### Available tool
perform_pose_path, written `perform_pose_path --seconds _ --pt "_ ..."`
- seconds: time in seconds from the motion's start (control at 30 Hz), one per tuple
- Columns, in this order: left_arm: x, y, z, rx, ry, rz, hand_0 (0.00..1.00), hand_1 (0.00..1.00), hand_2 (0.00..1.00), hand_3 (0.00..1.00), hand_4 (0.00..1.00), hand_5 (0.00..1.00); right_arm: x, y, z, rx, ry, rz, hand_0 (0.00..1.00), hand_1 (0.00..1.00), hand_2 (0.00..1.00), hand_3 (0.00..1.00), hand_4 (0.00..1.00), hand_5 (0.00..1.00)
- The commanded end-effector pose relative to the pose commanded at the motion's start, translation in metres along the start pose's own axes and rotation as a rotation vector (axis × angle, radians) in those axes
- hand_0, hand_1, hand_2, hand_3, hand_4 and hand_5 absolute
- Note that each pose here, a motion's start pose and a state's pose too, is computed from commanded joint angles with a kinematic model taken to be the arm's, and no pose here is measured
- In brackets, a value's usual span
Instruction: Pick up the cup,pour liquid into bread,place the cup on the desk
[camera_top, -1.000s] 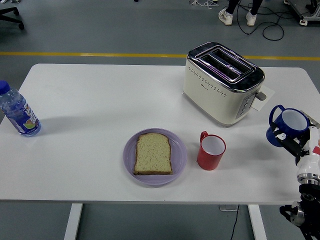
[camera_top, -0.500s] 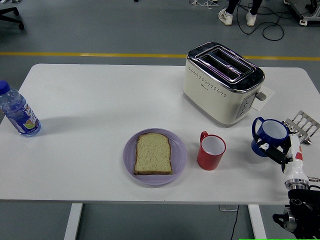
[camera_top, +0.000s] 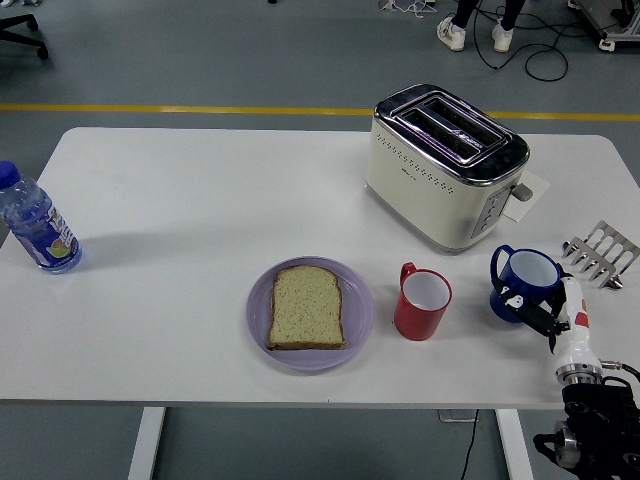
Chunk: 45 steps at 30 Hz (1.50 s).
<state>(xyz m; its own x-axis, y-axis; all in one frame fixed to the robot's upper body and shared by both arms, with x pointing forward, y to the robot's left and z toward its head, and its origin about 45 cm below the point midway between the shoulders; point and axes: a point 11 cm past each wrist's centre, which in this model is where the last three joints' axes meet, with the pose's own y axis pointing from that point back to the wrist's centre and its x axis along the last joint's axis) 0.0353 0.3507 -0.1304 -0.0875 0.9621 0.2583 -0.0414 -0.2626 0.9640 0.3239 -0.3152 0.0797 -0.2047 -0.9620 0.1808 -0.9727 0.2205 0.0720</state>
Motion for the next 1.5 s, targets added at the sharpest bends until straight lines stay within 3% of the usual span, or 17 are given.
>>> perform_pose_path --seconds 0.4,0.97,1.0,1.5 --pt "0.000 0.000 0.000 0.000 0.000 -0.001 0.633 0.641 0.651 0.503 0.240 0.862 0.001 0.001 0.007 -0.021 0.013 0.002 0.529 0.500 0.646 0.770 0.781 0.114" --pt "0.000 0.000 0.000 -0.001 -0.001 -0.001 0.633 0.641 0.652 0.503 0.240 0.862 0.005 0.004 0.013 -0.036 0.034 0.007 0.537 0.502 0.655 0.787 0.779 0.087" --pt "0.000 0.000 0.000 0.000 -0.001 -0.001 0.632 0.640 0.651 0.503 0.239 0.862 0.006 0.004 0.013 -0.038 0.036 0.007 0.550 0.521 0.684 0.822 0.814 0.093" --pt "-0.001 0.000 -0.004 0.007 -0.006 -0.001 0.633 0.640 0.651 0.503 0.240 0.863 0.012 0.007 0.020 -0.052 0.083 0.010 0.570 0.541 0.734 0.895 0.855 0.083"
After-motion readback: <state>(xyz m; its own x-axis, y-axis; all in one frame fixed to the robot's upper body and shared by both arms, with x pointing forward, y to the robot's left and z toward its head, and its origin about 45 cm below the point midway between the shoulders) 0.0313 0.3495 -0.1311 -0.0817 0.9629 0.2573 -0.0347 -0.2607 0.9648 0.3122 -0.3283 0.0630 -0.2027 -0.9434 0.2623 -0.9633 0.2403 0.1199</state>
